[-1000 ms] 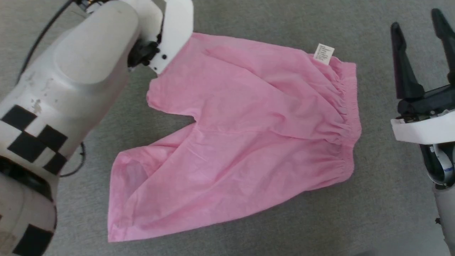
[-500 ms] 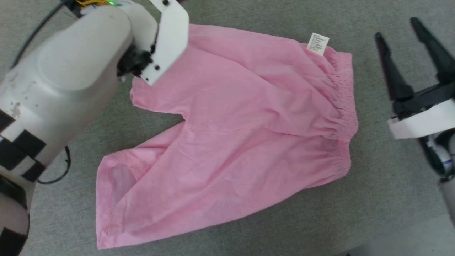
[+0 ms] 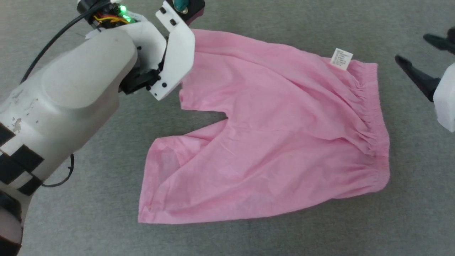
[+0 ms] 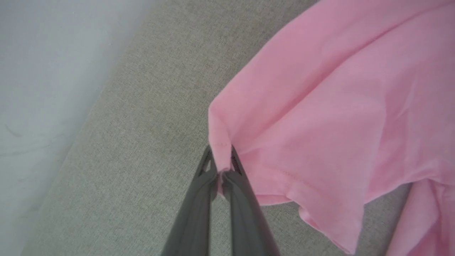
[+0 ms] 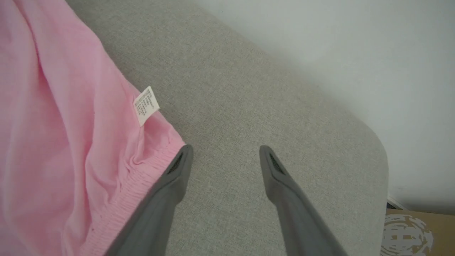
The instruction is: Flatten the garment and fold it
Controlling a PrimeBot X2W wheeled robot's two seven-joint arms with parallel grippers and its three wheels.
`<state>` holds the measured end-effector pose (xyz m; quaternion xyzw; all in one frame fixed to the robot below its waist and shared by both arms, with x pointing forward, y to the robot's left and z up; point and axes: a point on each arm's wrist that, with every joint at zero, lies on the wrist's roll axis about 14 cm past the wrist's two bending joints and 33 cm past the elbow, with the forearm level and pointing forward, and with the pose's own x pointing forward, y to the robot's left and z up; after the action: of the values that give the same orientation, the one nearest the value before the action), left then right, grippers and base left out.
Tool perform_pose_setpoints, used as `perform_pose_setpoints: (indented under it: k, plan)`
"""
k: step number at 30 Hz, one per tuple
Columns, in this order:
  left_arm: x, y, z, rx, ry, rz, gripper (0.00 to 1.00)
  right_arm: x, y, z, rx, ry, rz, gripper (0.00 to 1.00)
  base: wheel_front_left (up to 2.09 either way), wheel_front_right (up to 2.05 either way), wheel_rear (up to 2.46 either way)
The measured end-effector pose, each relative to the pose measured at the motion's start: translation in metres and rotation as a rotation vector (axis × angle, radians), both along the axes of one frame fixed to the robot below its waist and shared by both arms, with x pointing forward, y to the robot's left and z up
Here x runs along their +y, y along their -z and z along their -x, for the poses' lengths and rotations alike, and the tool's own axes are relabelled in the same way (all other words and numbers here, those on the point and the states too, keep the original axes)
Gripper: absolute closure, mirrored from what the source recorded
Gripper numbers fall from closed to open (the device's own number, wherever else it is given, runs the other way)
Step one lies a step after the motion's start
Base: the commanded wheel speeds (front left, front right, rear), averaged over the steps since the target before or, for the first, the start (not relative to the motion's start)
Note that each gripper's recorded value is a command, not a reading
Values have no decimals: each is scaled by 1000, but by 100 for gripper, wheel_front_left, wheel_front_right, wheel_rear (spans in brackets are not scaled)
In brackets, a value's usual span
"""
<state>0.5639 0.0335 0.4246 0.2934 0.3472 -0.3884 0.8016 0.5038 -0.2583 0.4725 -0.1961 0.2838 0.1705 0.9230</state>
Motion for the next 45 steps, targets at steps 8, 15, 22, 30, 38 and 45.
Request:
perform_pose_setpoints:
  k: [8, 15, 22, 30, 38, 45]
  plan:
    - [14, -1, 4, -23, -34, 45, 100, 41, 52, -9, 304, -62, 13, 0, 0, 0, 0]
    - [22, 13, 2, -16, -59, 57, 100, 53, 103, -7, 447, -90, 47, 0, 0, 0, 0]
    - [29, 12, -2, -41, -82, 82, 100, 63, 96, -20, 374, -99, -36, 100, 0, 0, 0]
    - [34, -53, -21, -271, -107, 236, 100, 74, -23, -61, -78, -147, -185, 100, 0, 0, 0]
    - [38, -180, -47, -597, -117, 362, 100, 76, -153, -83, -478, -166, -248, 100, 0, 0, 0]
    - [56, -286, -68, -893, -157, 430, 100, 89, -238, -112, -734, -180, -219, 100, 0, 0, 0]
